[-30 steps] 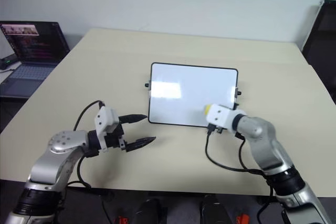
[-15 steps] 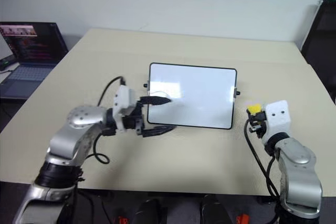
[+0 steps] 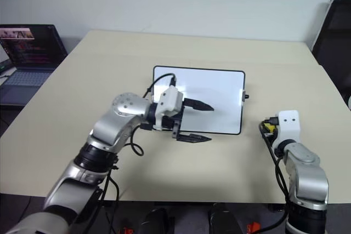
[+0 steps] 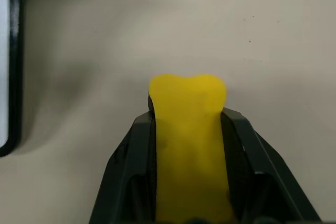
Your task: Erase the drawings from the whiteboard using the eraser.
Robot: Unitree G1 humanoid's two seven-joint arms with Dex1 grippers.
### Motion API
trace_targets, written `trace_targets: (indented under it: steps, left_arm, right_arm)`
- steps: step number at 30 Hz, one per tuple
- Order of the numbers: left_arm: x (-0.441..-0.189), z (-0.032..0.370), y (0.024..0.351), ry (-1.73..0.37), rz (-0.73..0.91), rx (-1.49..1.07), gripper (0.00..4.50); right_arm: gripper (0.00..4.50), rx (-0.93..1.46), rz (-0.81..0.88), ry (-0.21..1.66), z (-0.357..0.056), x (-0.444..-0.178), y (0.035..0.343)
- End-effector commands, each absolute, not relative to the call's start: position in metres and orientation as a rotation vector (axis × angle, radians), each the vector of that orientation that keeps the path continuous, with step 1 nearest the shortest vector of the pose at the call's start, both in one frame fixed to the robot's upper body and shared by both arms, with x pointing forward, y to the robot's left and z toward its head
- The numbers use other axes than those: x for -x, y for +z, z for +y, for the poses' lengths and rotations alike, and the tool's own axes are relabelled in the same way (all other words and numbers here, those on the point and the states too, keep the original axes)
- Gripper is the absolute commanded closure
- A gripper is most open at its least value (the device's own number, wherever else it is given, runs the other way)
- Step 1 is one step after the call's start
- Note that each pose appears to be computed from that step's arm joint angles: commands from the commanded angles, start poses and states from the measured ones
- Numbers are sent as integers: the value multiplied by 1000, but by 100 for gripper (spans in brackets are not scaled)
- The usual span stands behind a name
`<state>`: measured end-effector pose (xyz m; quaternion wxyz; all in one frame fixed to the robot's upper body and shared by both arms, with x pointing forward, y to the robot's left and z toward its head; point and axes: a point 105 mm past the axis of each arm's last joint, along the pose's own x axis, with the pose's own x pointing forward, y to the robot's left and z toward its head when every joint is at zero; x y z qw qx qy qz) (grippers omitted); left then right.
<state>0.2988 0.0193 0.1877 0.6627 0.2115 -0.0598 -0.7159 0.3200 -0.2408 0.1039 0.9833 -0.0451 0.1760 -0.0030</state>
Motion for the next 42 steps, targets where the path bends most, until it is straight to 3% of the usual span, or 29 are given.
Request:
trace_targets:
  steps: [1,3,4,12,18,23,27,32,39,42]
  left_arm:
    - [-296,15,195,-1635,-188,-515,0]
    - [-296,14,194,-1633,-189,-517,0]
    - [-296,15,194,-1630,-189,-516,0]
    - [-303,24,189,-1559,-172,-469,0]
    - [-322,64,191,-1287,-142,-329,0]
    - [-316,106,178,-1040,-72,-187,0]
    - [-299,136,163,-724,-65,-24,0]
    - [-292,193,148,-209,-89,4,0]
    - [-295,206,140,-79,-61,-21,0]
    - [-294,200,135,-117,-50,-30,0]
  right_arm:
    - [320,94,290,-35,-249,-330,116]
    - [320,89,288,-52,-253,-336,115]
    - [249,85,289,-56,-254,-338,114]
    - [3,45,253,-71,-263,-345,114]
    - [3,37,55,17,-240,-322,151]
    - [3,19,29,65,-219,-287,145]
    - [3,47,-120,-62,-222,-266,147]
    - [3,-58,-131,-89,-217,-248,116]
    - [3,-11,-121,-64,-235,-255,110]
    - [3,1,-99,-54,-239,-250,107]
